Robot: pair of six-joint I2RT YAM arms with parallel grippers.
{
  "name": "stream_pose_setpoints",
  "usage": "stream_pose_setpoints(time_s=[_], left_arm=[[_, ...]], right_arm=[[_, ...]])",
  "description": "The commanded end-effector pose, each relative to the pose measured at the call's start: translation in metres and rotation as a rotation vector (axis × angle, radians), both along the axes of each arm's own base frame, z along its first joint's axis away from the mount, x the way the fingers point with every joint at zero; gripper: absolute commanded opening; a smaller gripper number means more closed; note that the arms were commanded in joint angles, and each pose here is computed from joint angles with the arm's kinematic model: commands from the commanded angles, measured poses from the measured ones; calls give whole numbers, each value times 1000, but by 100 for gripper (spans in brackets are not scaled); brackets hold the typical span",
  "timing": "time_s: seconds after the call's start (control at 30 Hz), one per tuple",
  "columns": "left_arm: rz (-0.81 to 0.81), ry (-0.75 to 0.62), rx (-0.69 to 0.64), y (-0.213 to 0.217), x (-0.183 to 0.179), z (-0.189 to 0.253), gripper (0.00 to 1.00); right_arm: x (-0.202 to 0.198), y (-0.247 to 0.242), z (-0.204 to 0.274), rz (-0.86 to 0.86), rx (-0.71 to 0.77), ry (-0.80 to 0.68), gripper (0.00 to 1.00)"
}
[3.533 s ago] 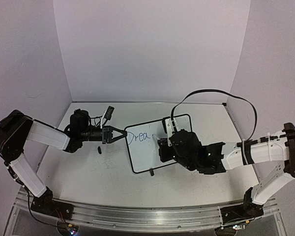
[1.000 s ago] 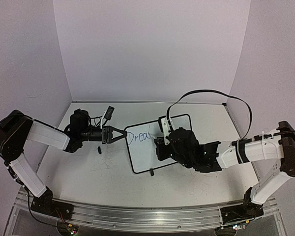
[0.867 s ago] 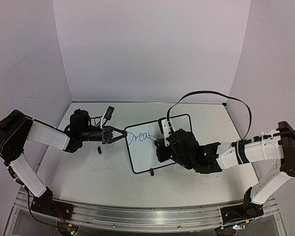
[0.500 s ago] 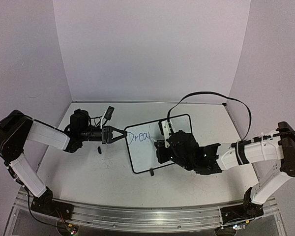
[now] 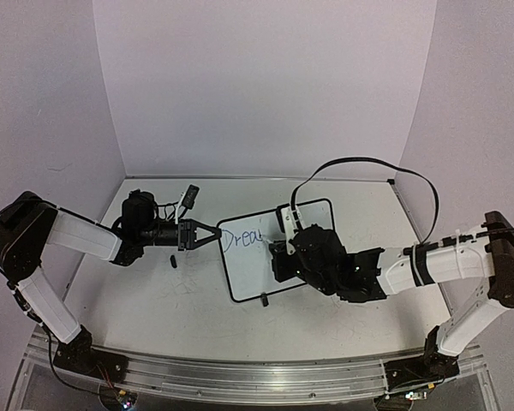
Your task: Write a sentence on the whiteboard
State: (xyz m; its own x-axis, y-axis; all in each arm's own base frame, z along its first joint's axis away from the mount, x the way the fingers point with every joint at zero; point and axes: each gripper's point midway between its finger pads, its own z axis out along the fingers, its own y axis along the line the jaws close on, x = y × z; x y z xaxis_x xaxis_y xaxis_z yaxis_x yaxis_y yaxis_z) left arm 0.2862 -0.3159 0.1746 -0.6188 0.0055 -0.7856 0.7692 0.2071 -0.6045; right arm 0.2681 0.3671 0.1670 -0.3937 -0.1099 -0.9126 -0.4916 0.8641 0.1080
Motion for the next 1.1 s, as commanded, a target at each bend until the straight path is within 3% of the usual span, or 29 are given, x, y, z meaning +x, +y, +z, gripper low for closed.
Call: stream_pose_setpoints(time_s=[0.0, 1.07], left_arm=[[-52, -30, -34, -5, -6, 22, 0], [-53, -25, -32, -6, -5, 20, 0]], right_arm=[[15, 1, 29, -46, 38, -63, 0], [-2, -14, -4, -56, 16, 28, 0]])
